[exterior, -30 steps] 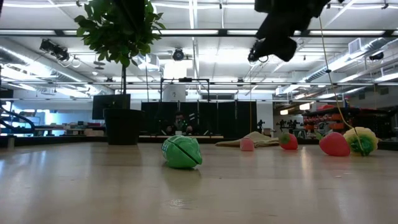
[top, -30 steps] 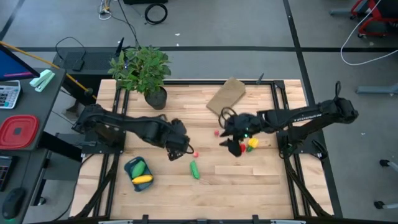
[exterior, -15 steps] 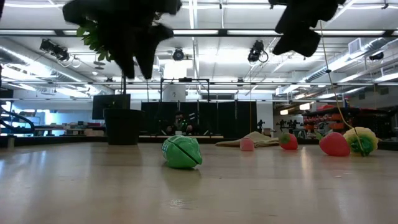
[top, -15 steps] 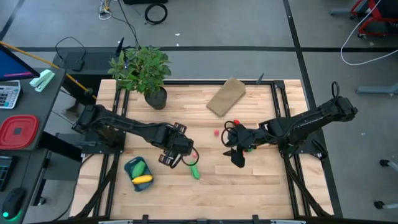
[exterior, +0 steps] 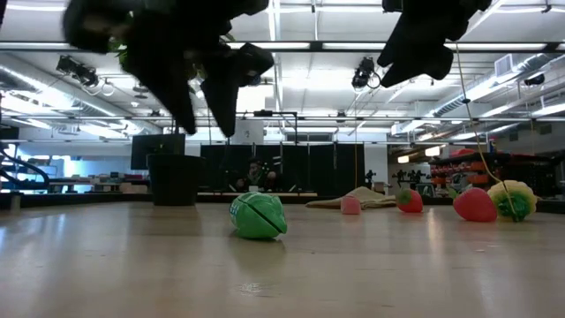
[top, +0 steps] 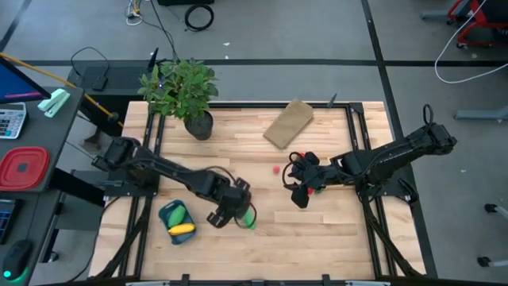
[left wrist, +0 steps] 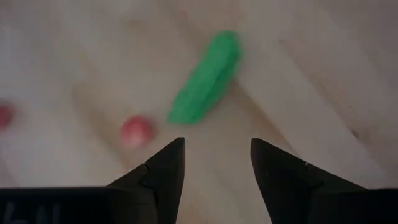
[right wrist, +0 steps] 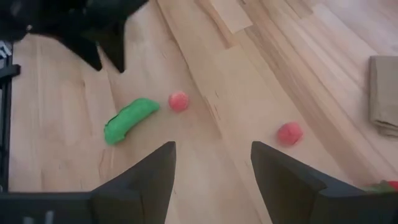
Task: Pick and placing Produce into tupperware
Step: Put the green pea into the blue bin
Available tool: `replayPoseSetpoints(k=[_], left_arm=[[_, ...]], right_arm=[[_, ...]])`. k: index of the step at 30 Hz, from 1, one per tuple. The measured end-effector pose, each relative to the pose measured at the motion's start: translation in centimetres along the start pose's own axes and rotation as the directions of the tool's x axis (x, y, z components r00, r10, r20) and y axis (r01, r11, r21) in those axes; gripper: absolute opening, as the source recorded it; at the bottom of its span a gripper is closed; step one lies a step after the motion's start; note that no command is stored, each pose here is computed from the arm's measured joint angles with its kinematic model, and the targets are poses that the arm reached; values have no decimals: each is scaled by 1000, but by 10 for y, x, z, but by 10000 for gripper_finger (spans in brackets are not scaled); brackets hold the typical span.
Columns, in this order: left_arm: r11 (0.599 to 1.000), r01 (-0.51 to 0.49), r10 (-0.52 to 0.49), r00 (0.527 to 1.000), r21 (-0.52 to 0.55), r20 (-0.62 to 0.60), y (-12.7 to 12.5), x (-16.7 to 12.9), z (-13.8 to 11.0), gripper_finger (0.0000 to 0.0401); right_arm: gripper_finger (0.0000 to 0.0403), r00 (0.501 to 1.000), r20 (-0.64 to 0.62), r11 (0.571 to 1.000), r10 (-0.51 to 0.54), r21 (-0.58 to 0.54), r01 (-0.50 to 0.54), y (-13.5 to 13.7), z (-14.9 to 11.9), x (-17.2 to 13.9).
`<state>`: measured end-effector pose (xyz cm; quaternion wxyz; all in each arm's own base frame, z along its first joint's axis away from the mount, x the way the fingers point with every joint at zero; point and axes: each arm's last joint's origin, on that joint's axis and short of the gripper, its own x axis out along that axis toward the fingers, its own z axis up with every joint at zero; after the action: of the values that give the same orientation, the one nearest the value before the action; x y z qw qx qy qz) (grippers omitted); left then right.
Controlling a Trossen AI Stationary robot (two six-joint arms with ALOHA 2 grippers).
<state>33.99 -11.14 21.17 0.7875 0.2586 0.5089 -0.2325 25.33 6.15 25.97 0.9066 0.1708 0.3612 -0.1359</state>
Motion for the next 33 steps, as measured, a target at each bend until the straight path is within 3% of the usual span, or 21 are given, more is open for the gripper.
replayPoseSetpoints(k=[4,11,20,29,33], left_arm=[[993,-10,9,1000,118,15,-8,25,9,190],[984,-122,125,992,127,-13,0,51,24,190],[986,-25,50,988,165,-149,-4,53,20,190],[986,-47,65,992,161,-108,-1,52,24,190],[993,45,-38,997,114,-62,-4,53,26,190]], right_arm=[[220,999,21,999,-36,8,36,-4,3,1],[219,997,32,998,-69,8,68,-12,8,4],[220,996,35,997,-82,3,82,-17,11,5],[220,996,35,997,-83,5,82,-17,11,5],[219,996,34,997,-83,4,83,-17,11,5]])
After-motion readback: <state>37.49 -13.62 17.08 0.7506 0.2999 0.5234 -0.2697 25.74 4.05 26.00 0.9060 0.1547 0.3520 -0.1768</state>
